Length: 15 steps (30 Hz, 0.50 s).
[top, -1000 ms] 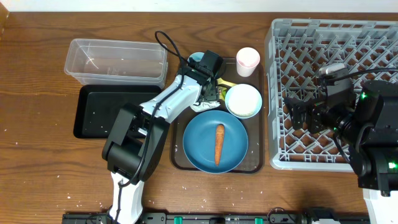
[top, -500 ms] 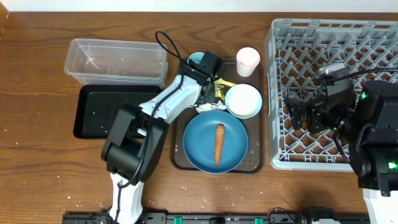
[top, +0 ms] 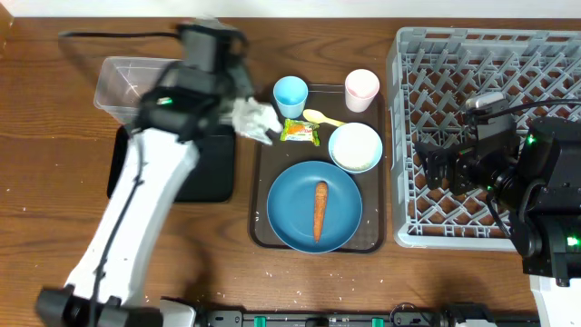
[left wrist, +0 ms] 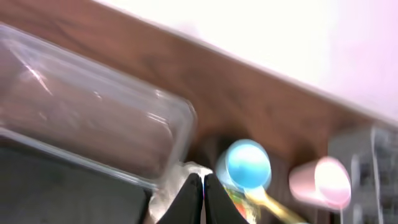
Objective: Sort waste into correct bins and load items into the dishwasher rack
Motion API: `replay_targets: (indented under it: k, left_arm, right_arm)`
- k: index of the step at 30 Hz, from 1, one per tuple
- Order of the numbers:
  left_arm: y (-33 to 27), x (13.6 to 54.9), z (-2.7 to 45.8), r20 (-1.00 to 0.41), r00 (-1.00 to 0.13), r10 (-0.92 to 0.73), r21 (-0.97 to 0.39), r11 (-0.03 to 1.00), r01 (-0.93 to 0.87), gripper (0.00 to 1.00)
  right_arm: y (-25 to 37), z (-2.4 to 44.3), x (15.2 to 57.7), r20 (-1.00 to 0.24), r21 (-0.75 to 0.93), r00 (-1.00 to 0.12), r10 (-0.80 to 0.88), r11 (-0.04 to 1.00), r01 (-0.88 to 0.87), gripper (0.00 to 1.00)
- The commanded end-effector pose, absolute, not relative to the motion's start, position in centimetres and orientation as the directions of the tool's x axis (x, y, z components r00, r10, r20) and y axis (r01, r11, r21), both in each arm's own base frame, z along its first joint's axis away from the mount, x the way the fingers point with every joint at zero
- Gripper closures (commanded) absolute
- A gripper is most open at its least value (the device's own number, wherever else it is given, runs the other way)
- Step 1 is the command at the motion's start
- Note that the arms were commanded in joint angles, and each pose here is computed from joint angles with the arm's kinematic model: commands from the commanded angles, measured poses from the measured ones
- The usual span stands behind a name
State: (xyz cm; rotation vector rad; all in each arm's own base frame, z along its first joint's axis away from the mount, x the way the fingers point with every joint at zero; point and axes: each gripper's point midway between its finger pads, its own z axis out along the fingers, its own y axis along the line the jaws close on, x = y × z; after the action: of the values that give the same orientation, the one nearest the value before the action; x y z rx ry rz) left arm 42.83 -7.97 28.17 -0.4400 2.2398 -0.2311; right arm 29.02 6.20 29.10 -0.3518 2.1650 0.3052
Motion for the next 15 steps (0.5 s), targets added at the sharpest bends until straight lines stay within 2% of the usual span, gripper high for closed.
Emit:
replay_targets:
  k: [1,6,10,12,13,15]
  left_arm:
    - [-4.7,44.7,28.3,-0.744,-0.552,-0.377,-0.264,0.924,-0.276,0.94]
    - [-2.3,47.7,27.1,-0.769,-0.511,-0.383,-0.254,0.918,-0.305,0.94]
    - [-2.7,47.6,24.2,-0.718,-0.587,-0.374,-0.225,0.923,-0.313,0.92]
    - [-3.6,46.5,22.9,-0.672,-0.647,-0.359,-0.209,0.931,-0.299,0.83]
    - [-4.0,45.6,22.4,-0.648,-0.677,-0.350,-0.197,0.935,-0.294,0.71]
    - [-5.0,43.6,21.4,-0.585,-0.744,-0.323,-0.176,0.946,-0.272,0.58]
  right_arm:
    - [6.4,29.8,29.1,-0.827,0.094,-0.547,-0.131,0.926,-0.365,0.01]
    - [6.4,29.8,29.1,-0.827,0.095,-0.547,-0.131,0.926,-0.365,0.01]
    - [6.4,29.8,29.1,-0.826,0.095,-0.548,-0.131,0.926,-0.365,0.01]
    - [6.4,29.8,29.1,-0.827,0.095,-0.547,-0.131,0.926,-0.365,0.01]
    - [6.4,29.8,29.1,-0.827,0.094,-0.547,-0.131,0.926,-0.365,0.01]
    - [6.4,29.8,29.1,-0.827,0.094,-0.547,-0.131,0.926,-0.365,0.01]
